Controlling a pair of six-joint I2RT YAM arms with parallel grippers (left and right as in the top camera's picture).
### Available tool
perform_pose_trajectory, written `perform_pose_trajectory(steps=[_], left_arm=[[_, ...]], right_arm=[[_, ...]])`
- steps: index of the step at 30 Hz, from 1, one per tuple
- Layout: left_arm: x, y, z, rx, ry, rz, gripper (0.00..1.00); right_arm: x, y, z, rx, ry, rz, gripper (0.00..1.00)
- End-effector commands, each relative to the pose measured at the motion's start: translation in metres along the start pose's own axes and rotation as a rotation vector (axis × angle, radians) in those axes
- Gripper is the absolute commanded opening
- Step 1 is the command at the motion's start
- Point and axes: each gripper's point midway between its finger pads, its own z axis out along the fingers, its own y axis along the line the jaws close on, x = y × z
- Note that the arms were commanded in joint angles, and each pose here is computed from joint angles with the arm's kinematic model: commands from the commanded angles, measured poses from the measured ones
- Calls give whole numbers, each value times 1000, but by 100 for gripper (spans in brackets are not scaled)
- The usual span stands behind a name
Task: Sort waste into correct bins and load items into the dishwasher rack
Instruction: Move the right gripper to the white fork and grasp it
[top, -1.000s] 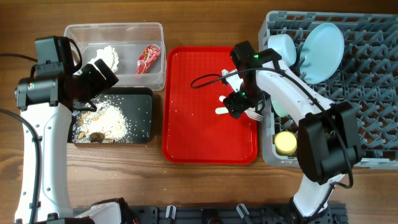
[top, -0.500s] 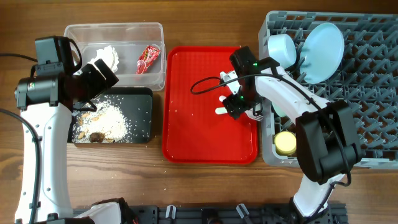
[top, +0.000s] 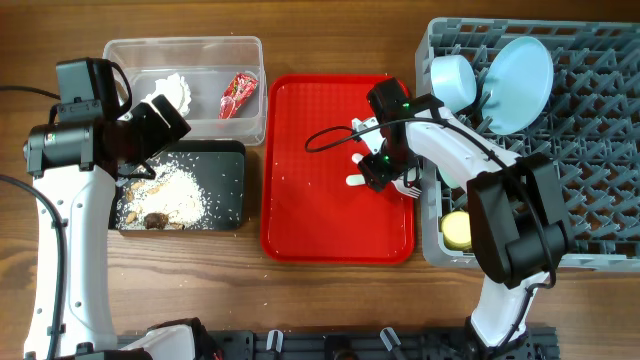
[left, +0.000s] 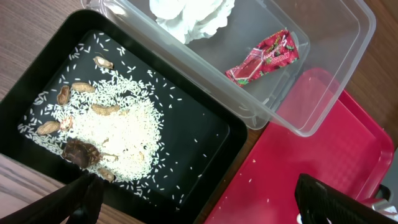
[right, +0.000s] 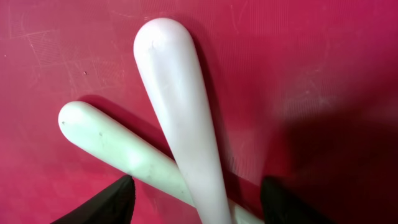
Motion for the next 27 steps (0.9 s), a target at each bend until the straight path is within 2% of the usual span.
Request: perform_pose_trajectory(steps=[1,9,13,17,21,27], left_arm=[[-5,-1,-5,7,-20,-1,100],[-5,-1,-5,7,-20,-1,100],[-5,-1,-5,7,-20,-1,100],[-5,-1,-5,7,-20,-1,100],[-5,-1,-5,7,-20,-1,100],[-5,-1,-5,7,-20,-1,100]], right_arm=[[2,4,9,-27,13,-4,65],[-6,2,11,-19,-17,38,49],[-13,0,11,-14,-46,77,31],[-19,-1,10,-10,-70,123,20],[-22,-2,10,-10,-84,176,5],[-24,6,6,-61,-80,279,4]])
